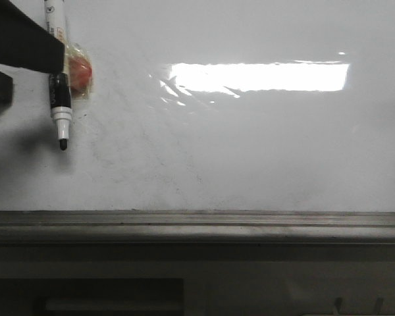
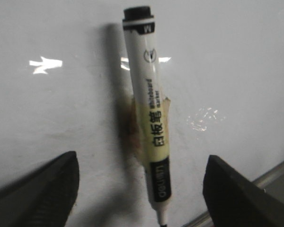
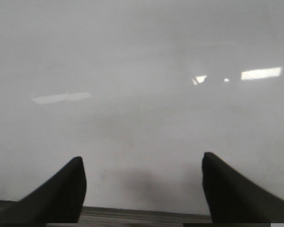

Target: Write number 6 on whiteboard

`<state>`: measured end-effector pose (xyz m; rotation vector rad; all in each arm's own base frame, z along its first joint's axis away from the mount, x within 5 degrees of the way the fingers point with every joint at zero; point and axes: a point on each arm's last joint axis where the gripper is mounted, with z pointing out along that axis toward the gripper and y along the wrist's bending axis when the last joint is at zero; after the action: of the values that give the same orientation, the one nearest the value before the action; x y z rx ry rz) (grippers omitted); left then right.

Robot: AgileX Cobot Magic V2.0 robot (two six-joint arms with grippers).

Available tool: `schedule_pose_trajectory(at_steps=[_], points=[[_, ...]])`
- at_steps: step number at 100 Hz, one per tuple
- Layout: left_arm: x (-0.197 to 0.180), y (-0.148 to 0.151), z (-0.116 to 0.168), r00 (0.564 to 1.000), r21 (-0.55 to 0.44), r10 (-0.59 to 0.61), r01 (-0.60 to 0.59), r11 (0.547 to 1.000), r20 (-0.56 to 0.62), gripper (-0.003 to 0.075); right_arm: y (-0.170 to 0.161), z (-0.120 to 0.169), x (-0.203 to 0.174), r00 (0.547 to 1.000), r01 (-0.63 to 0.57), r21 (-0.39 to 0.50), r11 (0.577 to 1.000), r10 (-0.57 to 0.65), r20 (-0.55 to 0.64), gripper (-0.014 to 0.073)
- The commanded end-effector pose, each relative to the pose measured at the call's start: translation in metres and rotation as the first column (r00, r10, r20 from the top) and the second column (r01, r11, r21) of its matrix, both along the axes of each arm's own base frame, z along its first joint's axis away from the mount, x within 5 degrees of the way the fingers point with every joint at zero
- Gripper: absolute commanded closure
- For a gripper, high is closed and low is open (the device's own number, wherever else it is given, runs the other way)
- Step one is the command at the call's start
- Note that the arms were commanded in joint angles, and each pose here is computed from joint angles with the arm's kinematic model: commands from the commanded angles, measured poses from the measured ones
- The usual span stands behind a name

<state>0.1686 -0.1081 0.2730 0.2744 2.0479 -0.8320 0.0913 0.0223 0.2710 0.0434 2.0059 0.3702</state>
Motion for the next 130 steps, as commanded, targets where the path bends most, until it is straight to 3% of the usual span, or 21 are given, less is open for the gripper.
schedule_pose_trajectory(at_steps=[1,18,26,32,48,76,93,105,118,130], points=[[0.009,-0.007,0.008,1.000,-0.019,0.005,-0.005,1.000,0.006,0.0206,-0.002,0.017,0.005,0.995,0.030,0.008,1.000,-0.030,0.095,0.0126],[0.021,-0.012,-0.001,0.999,0.006,0.014,-0.014,1.000,-0.036,0.0209,-0.003,0.018,0.005,0.994,0.033,0.009,0.999,-0.034,0.103,0.0126],[0.024,-0.013,-0.003,0.999,0.009,0.008,-0.008,1.000,-0.049,0.0266,-0.003,0.018,0.005,0.994,0.033,0.009,0.999,-0.034,0.103,0.0126],[0.023,-0.014,-0.003,0.999,0.013,0.002,-0.001,1.000,-0.047,0.0356,-0.003,0.018,0.005,0.994,0.033,0.009,0.999,-0.034,0.103,0.0126],[0.023,-0.014,-0.003,0.999,0.031,-0.015,0.016,0.999,-0.034,0.0738,-0.003,0.018,0.005,0.994,0.033,0.009,0.999,-0.034,0.103,0.0126],[0.010,-0.014,0.010,0.993,0.051,-0.102,0.099,0.994,0.059,0.0741,-0.001,0.017,0.005,0.996,0.023,0.012,1.000,-0.024,0.083,0.0127],[-0.009,-0.019,0.022,0.951,0.146,-0.274,0.254,0.956,0.144,0.0741,0.015,0.030,0.010,0.984,-0.173,-0.007,0.985,0.173,0.040,0.0127],[-0.019,-0.029,0.025,0.904,0.219,-0.398,0.362,0.906,0.153,0.0741,0.035,0.048,0.022,0.930,-0.367,0.023,0.930,0.367,0.018,0.0127],[-0.029,-0.039,0.026,0.848,0.312,-0.499,0.432,0.846,0.179,0.0741,0.058,0.061,0.043,0.836,-0.542,0.058,0.838,0.545,-0.061,0.0127],[-0.034,-0.044,0.023,0.828,0.353,-0.537,0.459,0.815,0.162,0.0741,0.079,0.073,0.061,0.746,-0.651,0.079,0.755,0.656,-0.116,0.0127]])
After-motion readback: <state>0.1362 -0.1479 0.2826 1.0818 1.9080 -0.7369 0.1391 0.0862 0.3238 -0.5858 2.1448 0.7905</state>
